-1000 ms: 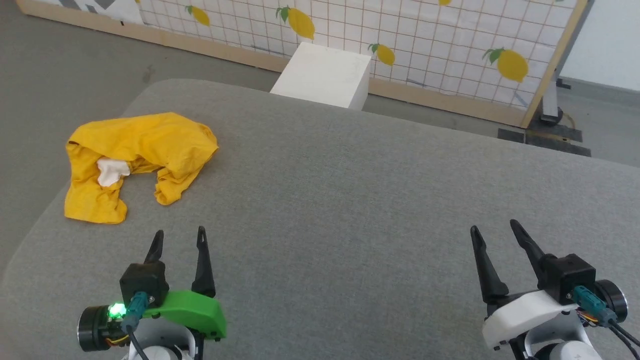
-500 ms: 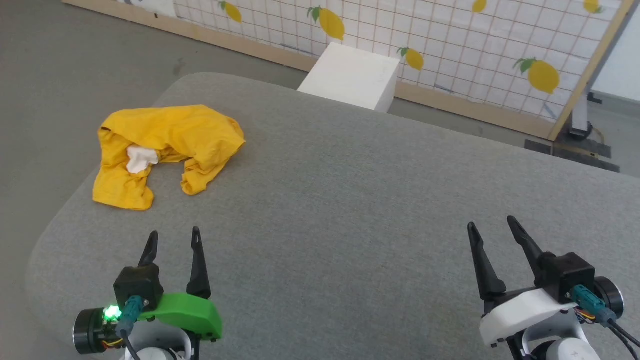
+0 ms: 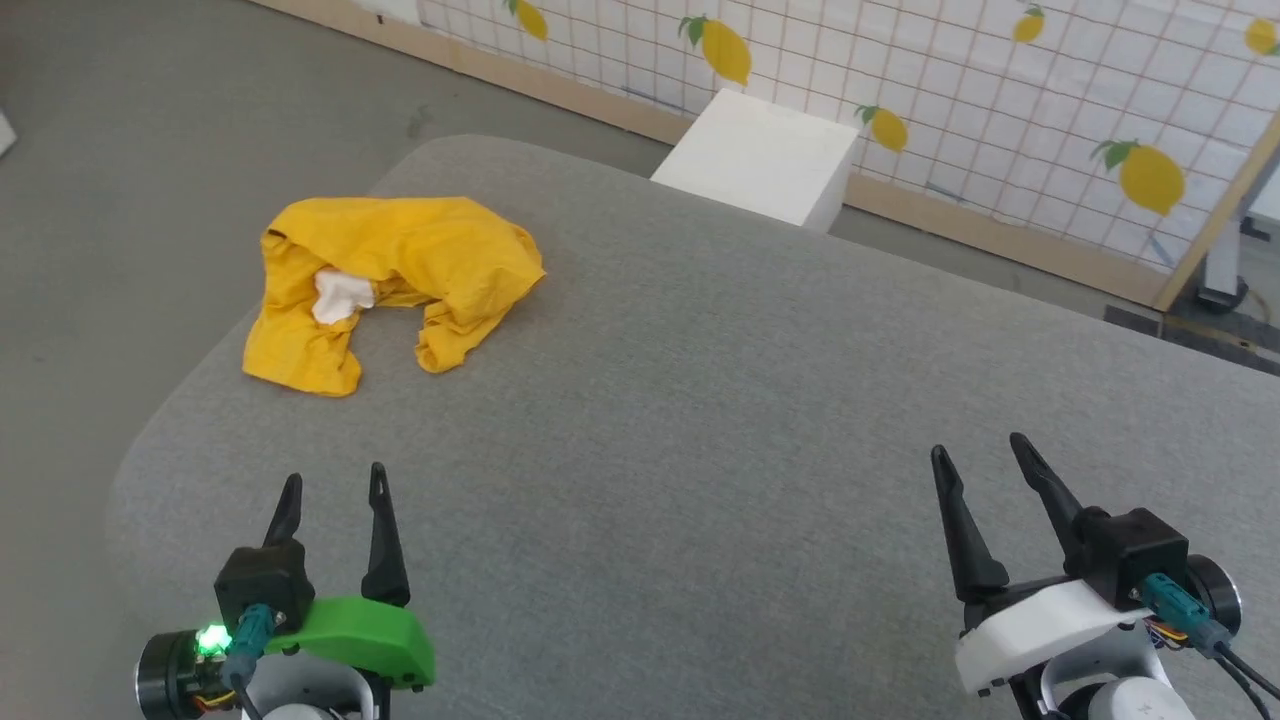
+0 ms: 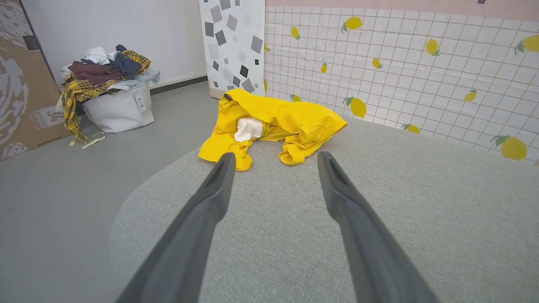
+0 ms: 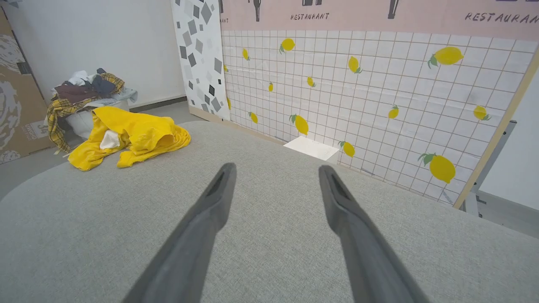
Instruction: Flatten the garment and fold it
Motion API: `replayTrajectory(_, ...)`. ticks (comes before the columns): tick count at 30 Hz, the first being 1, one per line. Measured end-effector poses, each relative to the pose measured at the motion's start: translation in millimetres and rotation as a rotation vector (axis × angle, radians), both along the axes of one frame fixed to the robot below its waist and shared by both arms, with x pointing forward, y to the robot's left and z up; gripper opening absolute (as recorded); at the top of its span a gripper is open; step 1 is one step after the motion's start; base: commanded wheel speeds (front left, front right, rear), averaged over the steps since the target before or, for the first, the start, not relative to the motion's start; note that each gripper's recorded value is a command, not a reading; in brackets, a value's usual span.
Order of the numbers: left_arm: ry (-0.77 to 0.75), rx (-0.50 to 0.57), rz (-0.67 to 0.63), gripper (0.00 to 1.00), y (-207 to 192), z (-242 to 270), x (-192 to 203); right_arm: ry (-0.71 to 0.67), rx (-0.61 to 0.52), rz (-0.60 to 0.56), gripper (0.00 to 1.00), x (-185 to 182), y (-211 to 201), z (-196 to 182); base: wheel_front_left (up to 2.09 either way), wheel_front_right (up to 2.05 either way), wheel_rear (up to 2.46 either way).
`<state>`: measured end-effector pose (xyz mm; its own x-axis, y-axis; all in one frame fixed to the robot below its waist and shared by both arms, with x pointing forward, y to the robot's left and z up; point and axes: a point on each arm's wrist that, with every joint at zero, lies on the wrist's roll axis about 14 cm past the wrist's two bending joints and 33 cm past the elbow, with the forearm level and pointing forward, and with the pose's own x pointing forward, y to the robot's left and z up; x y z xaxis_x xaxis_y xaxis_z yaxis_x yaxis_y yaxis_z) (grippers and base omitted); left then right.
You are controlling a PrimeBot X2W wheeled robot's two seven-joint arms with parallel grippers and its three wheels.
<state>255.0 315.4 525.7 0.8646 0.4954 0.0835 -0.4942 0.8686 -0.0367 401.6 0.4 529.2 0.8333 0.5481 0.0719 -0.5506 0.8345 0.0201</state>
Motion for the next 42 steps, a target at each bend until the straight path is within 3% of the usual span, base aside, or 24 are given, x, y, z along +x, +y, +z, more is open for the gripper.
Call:
replayTrajectory(38, -0.022, -0.023, 0.261, 1.00, 43, -11, -81, -0.024, 0.057, 0.210, 1.00, -3, 80, 6, 0.00, 0.00, 0.00)
replayTrajectory(42, -0.036, -0.042, 0.236, 1.00, 47, -5, -71, -0.014, 0.063, 0.225, 1.00, 0, 86, 3, 0.00, 0.00, 0.00)
